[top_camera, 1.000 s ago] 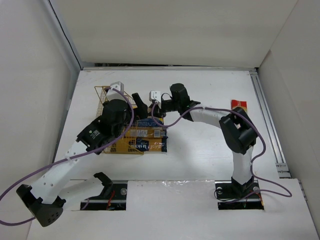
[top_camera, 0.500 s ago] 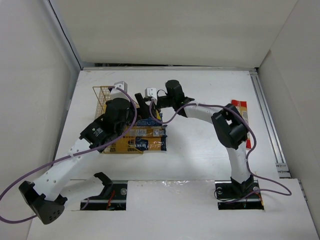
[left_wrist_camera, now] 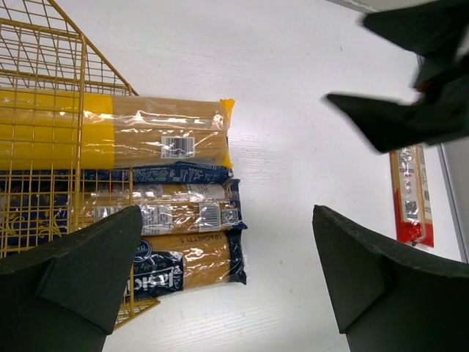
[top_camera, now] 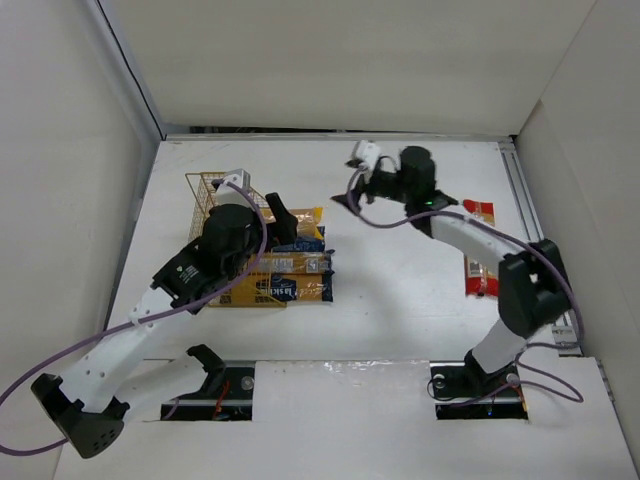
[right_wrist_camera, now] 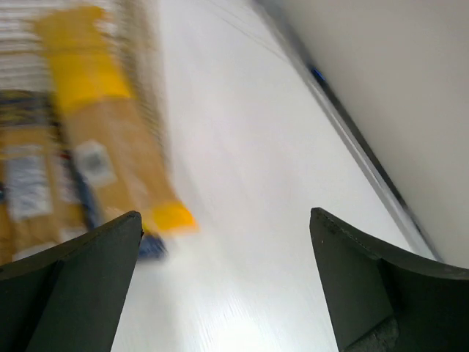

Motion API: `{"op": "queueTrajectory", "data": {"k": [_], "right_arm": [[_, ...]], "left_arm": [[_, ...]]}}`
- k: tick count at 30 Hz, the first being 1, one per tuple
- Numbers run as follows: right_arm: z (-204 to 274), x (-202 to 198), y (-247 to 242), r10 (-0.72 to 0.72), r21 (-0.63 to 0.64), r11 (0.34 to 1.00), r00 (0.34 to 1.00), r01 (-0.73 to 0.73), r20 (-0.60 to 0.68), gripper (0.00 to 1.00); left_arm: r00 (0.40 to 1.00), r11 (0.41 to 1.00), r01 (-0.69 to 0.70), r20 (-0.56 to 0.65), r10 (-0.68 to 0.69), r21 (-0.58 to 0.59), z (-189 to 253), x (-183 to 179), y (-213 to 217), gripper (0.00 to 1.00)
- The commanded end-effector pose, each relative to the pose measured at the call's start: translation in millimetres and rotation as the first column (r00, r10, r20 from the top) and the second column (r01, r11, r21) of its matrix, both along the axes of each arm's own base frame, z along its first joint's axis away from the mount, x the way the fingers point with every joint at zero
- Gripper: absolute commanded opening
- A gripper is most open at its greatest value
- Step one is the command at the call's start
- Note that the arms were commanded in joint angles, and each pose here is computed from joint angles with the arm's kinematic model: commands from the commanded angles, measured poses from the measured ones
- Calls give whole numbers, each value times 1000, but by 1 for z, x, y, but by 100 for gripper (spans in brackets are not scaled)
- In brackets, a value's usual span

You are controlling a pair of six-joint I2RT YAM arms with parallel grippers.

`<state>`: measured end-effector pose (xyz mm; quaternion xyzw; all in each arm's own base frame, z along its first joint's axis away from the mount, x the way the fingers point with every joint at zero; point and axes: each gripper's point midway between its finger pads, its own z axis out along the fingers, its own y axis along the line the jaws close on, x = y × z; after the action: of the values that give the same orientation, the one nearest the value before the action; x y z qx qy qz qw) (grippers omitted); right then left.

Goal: Place and organize the pasta boxes and bags onto the shelf

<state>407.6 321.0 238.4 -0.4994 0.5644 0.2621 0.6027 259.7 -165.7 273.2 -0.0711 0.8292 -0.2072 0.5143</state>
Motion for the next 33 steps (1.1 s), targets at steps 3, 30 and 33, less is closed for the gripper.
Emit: {"op": "queueTrajectory", "data": {"k": [3, 30, 33], "right_arm": [[-73, 18, -218, -698, -219, 709, 621, 671, -357, 100], [-240, -74, -376, -838, -616, 437, 46, 655, -544, 50], [-220, -65, -373, -855, -589, 426, 92, 687, -511, 0]], "left_arm": [[998, 999, 31, 61, -29, -37, 15, 1, -5, 100], [988, 984, 155, -10, -155, 85, -22, 47, -59, 100], [991, 988, 129, 5, -130, 89, -13, 50, -56, 100]]}}
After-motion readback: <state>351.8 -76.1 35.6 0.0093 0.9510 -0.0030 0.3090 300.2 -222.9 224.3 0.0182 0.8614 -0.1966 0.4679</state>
